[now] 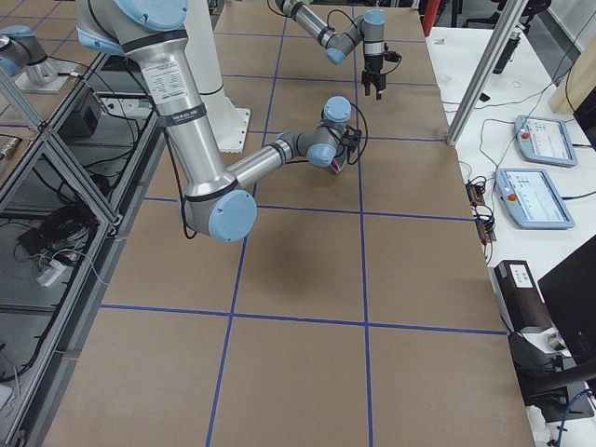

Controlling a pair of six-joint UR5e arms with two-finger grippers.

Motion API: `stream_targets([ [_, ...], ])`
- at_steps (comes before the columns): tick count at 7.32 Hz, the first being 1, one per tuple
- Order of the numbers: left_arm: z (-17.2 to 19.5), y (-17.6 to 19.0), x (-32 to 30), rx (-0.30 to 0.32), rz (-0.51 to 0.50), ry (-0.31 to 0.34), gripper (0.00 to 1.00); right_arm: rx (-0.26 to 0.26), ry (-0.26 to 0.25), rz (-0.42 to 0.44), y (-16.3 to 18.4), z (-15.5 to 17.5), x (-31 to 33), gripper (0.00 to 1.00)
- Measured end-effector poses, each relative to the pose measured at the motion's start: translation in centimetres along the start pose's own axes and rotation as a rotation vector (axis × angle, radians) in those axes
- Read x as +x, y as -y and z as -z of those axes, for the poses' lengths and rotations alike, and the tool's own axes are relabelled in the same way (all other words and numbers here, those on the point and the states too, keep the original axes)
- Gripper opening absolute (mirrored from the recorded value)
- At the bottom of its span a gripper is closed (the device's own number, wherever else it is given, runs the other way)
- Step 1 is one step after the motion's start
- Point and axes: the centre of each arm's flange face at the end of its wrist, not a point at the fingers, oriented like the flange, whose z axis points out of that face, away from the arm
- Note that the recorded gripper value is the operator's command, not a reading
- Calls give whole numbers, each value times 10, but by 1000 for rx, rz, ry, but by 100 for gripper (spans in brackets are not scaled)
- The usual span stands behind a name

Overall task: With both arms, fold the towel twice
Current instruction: 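Lift the strip's end and fold it over toward the other end with the right gripper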

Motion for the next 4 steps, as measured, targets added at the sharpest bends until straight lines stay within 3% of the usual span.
stream_targets([
  [4, 2, 4, -1, 5, 2, -2, 100, -148, 13, 71, -97, -59, -48, 0],
])
